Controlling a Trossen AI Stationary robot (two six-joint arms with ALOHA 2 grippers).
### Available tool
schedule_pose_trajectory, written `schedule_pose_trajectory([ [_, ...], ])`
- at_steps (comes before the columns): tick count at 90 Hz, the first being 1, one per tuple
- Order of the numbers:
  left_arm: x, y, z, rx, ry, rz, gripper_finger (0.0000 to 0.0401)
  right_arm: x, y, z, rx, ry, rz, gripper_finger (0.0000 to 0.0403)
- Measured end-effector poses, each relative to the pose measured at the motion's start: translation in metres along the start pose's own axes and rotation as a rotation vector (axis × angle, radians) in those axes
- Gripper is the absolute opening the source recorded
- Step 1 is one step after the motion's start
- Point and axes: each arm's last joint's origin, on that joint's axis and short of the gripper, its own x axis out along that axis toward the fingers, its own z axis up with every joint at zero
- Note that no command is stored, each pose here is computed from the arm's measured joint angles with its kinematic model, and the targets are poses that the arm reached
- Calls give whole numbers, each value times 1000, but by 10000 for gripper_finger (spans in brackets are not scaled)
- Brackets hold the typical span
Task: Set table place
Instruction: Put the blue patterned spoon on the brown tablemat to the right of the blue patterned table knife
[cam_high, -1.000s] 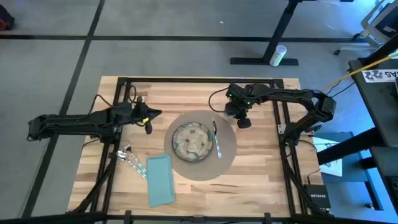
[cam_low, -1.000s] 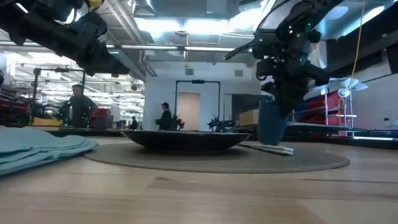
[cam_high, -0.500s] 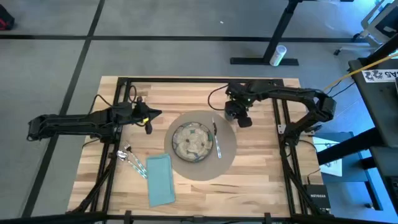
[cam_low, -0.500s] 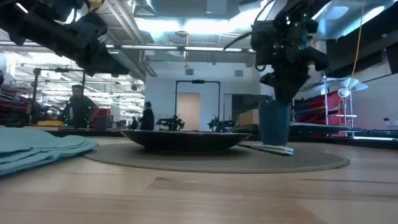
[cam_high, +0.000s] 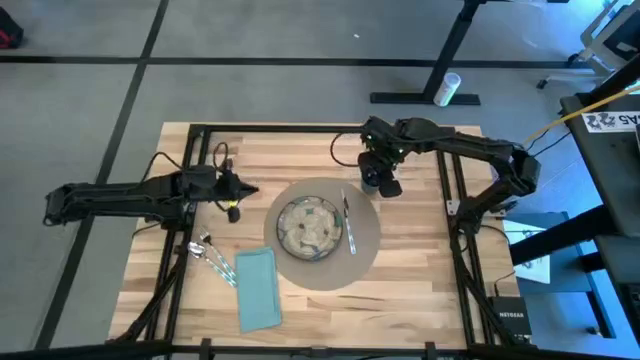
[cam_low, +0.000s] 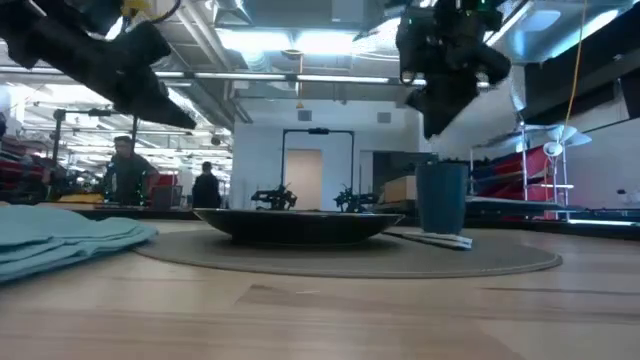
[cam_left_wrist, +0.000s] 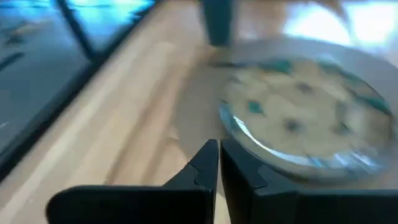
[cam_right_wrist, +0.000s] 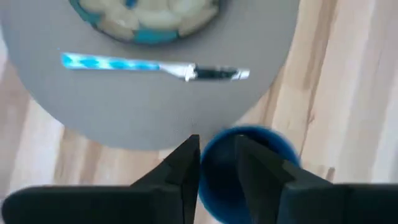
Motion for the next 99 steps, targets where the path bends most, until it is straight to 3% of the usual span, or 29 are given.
schedule_pose_trajectory([
  [31, -15, -25, 29, -30, 144, -176, 0, -19, 38, 41, -203, -24, -26, 88],
  [64, -11, -75, 39, 116, 456, -343, 0, -10, 81, 56, -289, 20, 1, 88],
  [99, -23, -119, 23, 280, 850, -293, 0, -3, 126, 66, -376, 46, -23, 88],
])
